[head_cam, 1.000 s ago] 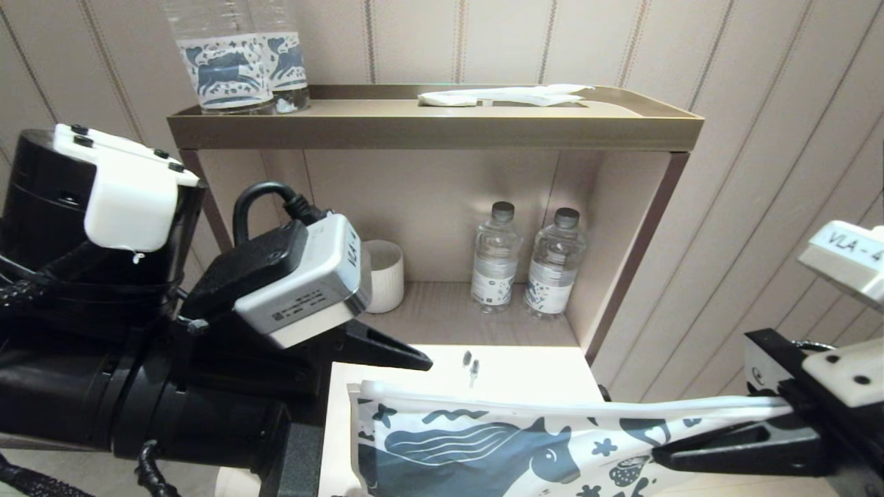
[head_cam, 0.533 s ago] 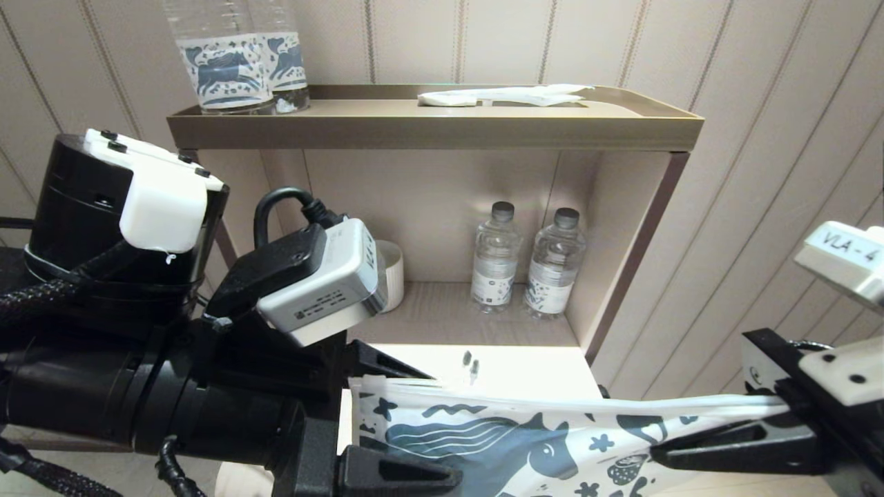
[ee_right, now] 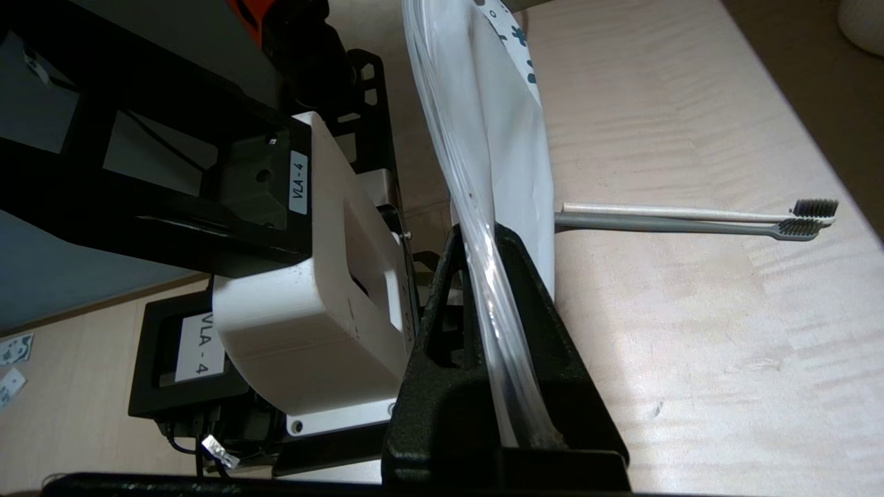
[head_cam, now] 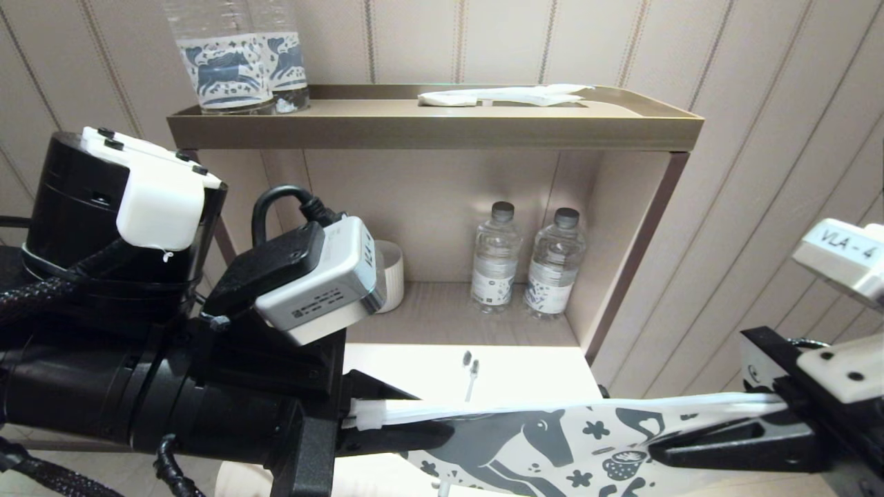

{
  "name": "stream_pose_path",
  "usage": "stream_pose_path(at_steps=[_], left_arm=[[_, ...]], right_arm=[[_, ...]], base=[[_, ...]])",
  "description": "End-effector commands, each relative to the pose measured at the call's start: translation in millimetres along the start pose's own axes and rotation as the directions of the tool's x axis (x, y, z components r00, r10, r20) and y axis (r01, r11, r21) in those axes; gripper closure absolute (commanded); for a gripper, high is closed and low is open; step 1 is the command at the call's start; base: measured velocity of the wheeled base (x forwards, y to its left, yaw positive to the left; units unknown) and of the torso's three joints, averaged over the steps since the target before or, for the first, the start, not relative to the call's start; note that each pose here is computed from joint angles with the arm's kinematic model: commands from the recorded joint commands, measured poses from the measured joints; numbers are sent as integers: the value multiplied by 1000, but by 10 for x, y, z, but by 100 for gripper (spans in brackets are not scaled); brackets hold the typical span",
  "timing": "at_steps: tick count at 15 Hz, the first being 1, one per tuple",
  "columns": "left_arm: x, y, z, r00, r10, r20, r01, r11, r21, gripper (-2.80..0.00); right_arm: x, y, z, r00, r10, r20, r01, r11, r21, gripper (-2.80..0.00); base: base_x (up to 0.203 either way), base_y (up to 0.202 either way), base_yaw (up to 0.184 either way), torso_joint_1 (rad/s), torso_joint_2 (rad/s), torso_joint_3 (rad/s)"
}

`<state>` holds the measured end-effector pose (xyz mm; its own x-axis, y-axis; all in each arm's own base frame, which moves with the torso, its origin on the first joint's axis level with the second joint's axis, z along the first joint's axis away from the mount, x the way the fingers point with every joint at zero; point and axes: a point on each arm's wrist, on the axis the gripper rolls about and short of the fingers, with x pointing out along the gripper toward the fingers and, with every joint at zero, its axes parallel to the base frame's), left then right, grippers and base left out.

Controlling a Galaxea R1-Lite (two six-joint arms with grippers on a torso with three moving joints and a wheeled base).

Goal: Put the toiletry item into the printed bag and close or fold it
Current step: Hand it to the other hand

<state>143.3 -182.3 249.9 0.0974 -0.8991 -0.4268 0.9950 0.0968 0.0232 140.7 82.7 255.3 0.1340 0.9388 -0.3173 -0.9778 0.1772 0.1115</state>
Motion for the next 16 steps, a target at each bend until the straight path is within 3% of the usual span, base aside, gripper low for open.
stream_pose_path(at_steps=[1,8,13,16], left_arm=[[13,9,1,1000,-4,-1,4,1000,0,0],[180,63,15,1000,-23,-10,23,1000,4,0],[161,45,-24,1000,-15,-18,15,1000,-1,0],[59,56,-34,1000,21,-15,-22,999,-41,0]], right_arm=[[25,-24,-18,1000,9,-8,-9,1000,10,0],[279,-239,120,997,68,-31,-67,998,20,0],[284,-220,58,997,65,-47,-64,997,35,0],[195,-143,-3,998,45,-44,-43,998,37,0]], base=[[0,0,0,0,0,0],[0,0,0,0,0,0],[0,0,0,0,0,0],[0,0,0,0,0,0]])
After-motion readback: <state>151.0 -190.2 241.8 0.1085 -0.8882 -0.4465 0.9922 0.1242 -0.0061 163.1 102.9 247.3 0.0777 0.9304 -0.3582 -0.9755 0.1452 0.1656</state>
